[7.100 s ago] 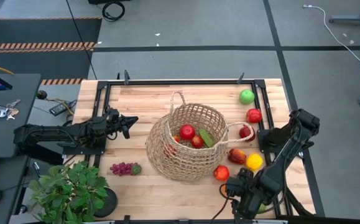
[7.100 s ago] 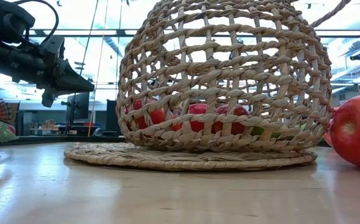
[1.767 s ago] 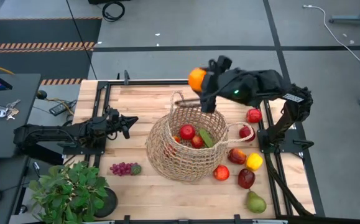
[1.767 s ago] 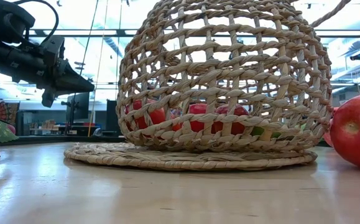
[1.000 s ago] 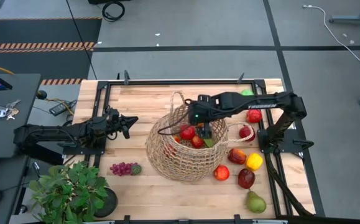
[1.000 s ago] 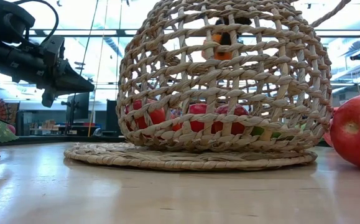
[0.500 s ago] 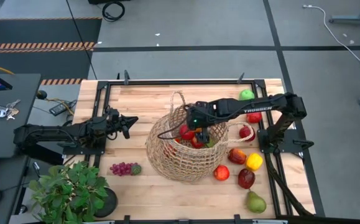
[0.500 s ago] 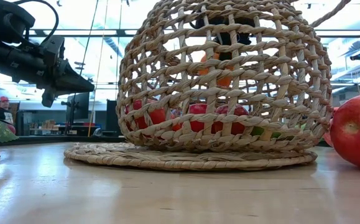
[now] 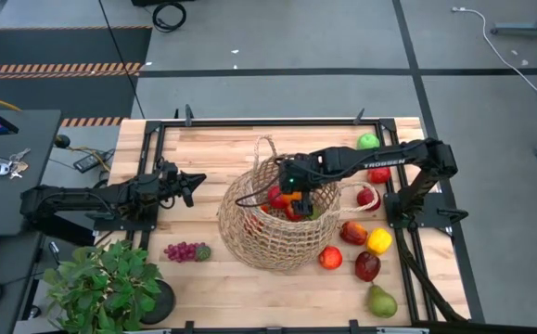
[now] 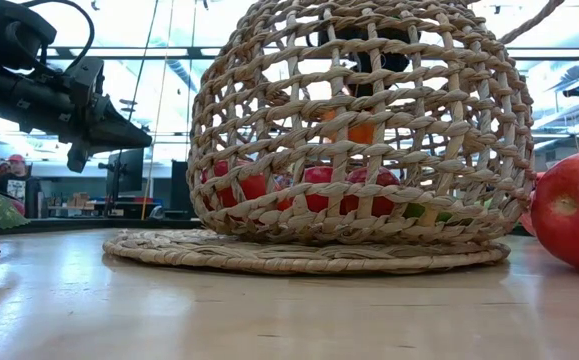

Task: Build produce basket
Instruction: Put the orange into the brown basket, then put the green apple into the brown basket

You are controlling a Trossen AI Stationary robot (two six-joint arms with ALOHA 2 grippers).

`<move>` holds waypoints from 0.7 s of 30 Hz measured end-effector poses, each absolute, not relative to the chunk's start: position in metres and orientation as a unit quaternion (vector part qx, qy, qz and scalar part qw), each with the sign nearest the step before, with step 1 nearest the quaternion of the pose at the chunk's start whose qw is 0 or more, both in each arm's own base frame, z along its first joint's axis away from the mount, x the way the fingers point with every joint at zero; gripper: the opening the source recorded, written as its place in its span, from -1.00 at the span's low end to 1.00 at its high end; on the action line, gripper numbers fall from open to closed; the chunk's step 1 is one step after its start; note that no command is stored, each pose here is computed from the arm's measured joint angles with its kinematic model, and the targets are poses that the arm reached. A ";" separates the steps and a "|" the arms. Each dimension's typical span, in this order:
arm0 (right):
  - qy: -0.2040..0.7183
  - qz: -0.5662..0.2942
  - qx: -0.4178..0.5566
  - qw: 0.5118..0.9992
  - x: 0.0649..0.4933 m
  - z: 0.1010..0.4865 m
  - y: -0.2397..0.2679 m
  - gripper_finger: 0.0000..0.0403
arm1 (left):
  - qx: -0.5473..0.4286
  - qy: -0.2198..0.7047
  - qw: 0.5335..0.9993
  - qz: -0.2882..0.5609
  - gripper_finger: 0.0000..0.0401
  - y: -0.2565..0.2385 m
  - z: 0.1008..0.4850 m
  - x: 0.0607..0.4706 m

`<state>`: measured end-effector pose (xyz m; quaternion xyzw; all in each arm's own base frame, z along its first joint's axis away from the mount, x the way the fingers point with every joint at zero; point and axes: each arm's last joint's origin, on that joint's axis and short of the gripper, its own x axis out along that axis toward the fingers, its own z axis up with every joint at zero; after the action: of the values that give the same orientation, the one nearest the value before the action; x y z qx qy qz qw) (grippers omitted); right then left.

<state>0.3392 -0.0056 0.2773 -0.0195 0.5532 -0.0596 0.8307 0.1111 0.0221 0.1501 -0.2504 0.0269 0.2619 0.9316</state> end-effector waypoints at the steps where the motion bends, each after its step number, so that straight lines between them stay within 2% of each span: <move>1: 0.553 -0.060 -0.019 0.831 0.339 0.281 -0.006 0.96 | -0.251 0.027 0.932 0.262 -0.82 0.022 0.150 0.111; 12: 0.557 -0.084 -0.022 0.826 0.329 0.339 -0.016 0.95 | -0.251 0.027 0.932 0.262 -0.83 0.022 0.150 0.111; 21: 0.437 -0.141 -0.013 0.888 0.280 0.410 -0.035 0.94 | -0.251 0.027 0.932 0.262 -0.81 0.022 0.150 0.111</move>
<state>0.2799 -0.0351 0.4103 -0.0126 0.4370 -0.1409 0.8883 0.1111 0.0221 0.1501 -0.2506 0.0267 0.2618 0.9316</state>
